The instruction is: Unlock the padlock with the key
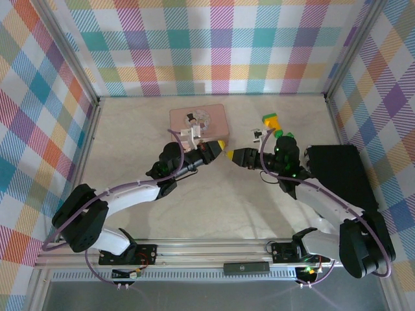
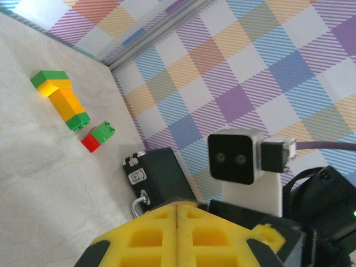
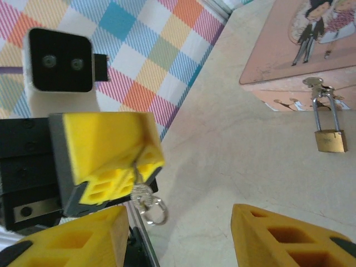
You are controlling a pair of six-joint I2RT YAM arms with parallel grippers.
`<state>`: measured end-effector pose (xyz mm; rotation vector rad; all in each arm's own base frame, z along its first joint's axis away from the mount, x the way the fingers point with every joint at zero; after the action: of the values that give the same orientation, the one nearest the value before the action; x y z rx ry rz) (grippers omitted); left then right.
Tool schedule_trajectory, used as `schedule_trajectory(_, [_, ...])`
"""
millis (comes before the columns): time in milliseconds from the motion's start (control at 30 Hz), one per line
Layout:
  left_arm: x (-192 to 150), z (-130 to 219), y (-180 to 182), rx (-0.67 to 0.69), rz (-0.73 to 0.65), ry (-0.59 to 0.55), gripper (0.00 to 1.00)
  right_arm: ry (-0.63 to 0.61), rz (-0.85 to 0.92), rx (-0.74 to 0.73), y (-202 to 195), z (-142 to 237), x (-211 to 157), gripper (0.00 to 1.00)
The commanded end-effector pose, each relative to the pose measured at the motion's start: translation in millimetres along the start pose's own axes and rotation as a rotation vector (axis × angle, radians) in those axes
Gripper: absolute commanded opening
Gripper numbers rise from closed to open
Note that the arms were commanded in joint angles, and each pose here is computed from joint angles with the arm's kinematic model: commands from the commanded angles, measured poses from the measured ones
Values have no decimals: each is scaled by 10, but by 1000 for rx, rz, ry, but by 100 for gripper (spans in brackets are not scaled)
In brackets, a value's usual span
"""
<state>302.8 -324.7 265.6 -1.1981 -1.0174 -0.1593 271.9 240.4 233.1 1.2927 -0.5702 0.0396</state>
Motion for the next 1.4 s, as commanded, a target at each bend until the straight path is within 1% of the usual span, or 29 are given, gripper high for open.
schedule_trajectory(0, [91,8,-22,-10,10,-71,0,-90,8,100,219,-12,161,51])
schedule_trajectory(200, [110,24,-28,-7,8,-92,0,-97,-55,162,281,-46,125,48])
schedule_trajectory(400, [135,29,-35,-9,11,-105,0,-73,-68,163,282,-119,12,46])
schedule_trajectory(600, [135,50,-31,-14,21,-115,0,-67,-75,188,298,-167,12,35])
schedule_trajectory(767, [152,55,-36,-17,23,-126,0,-73,-71,181,277,-187,26,28])
schedule_trajectory(1033, [134,62,-21,-29,48,-134,0,-82,-66,195,306,-198,59,23])
schedule_trajectory(1300, [144,41,-46,-47,53,-142,0,-72,-86,207,286,-234,32,23])
schedule_trajectory(1367, [135,36,-38,-49,61,-143,0,-71,-88,214,283,-241,31,19])
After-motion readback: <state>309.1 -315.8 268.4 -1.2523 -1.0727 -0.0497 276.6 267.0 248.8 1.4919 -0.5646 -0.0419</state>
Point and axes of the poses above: each hand's point on the last joint's axis, 136 mm out from that joint toward the fingers, its own z axis back along the fingers, its own y axis along the line the jaws close on, x = y × z, the point moved 1 cm from there along z, back along the fingers, and after that the axes turned 12 degrees about -z, right-handed, at the moved point
